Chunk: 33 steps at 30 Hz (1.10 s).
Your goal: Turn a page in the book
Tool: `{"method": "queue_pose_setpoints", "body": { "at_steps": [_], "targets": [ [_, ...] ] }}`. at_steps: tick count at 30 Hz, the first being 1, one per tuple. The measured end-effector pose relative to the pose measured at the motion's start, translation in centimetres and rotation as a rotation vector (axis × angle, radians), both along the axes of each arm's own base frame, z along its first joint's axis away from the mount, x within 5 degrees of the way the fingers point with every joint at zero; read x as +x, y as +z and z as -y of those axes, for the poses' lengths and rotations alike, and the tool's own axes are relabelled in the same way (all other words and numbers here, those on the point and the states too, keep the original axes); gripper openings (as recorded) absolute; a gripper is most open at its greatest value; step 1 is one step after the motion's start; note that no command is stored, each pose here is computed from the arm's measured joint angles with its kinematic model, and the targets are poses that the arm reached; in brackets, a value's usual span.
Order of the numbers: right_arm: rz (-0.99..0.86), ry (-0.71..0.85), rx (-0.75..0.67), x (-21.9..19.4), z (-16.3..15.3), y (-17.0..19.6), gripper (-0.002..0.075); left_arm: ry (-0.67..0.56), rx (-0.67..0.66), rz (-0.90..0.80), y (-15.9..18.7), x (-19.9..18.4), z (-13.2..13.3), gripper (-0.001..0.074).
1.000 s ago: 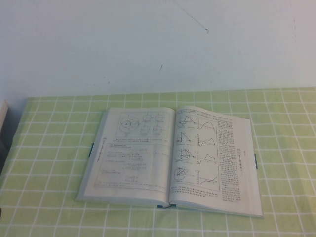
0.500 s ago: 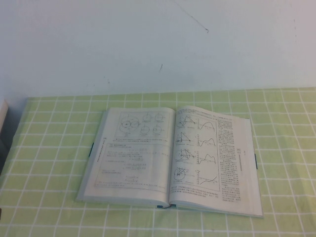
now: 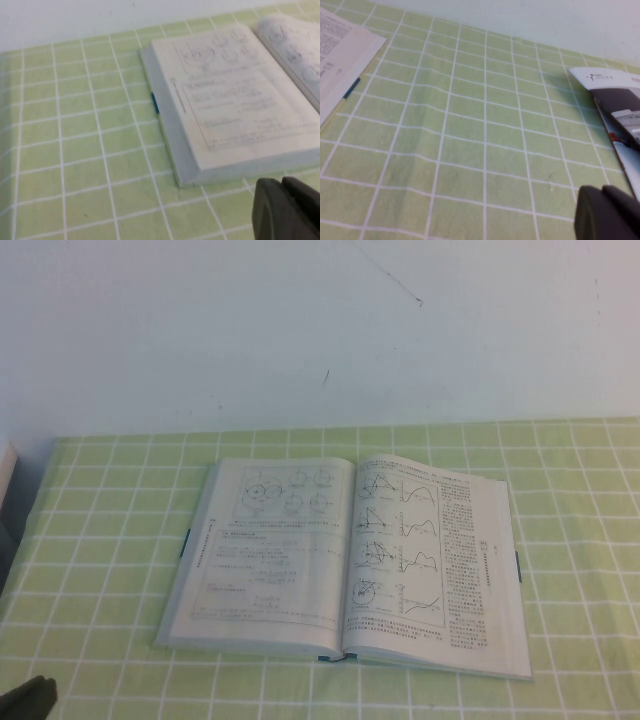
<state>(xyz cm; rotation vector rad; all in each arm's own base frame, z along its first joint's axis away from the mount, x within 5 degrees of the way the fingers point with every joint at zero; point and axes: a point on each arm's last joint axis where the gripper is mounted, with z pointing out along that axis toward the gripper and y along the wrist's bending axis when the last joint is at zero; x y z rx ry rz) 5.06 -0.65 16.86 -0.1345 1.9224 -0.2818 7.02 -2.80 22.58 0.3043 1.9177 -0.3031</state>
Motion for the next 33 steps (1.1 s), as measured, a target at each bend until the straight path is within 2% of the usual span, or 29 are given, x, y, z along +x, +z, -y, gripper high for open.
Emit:
{"method": "queue_pose_setpoints", "body": {
  "at_steps": [6,12,15,22,33],
  "targets": [
    [0.000,0.000,0.000,0.0,0.0,0.0,-0.0002,0.232,-0.100,0.124,-3.0,-0.5,-1.7,-0.0004],
    [0.000,0.000,0.000,0.0,0.0,0.0,-0.0002,0.491,-0.166,0.101,-4.7,-1.5,-3.1,-0.0004],
    [-0.001,0.000,0.000,0.0,0.0,0.0,-0.0002,0.568,-0.178,0.073,-5.1,-1.7,-3.4,-0.0004],
    [-0.001,0.000,0.000,0.0,0.0,0.0,-0.0002,0.546,-0.060,0.087,-5.0,-1.7,-3.4,-0.0004],
    [-0.001,0.000,0.000,0.0,0.0,0.0,-0.0002,0.540,-0.041,0.089,-5.0,-1.7,-3.4,-0.0004]
  ]
}}
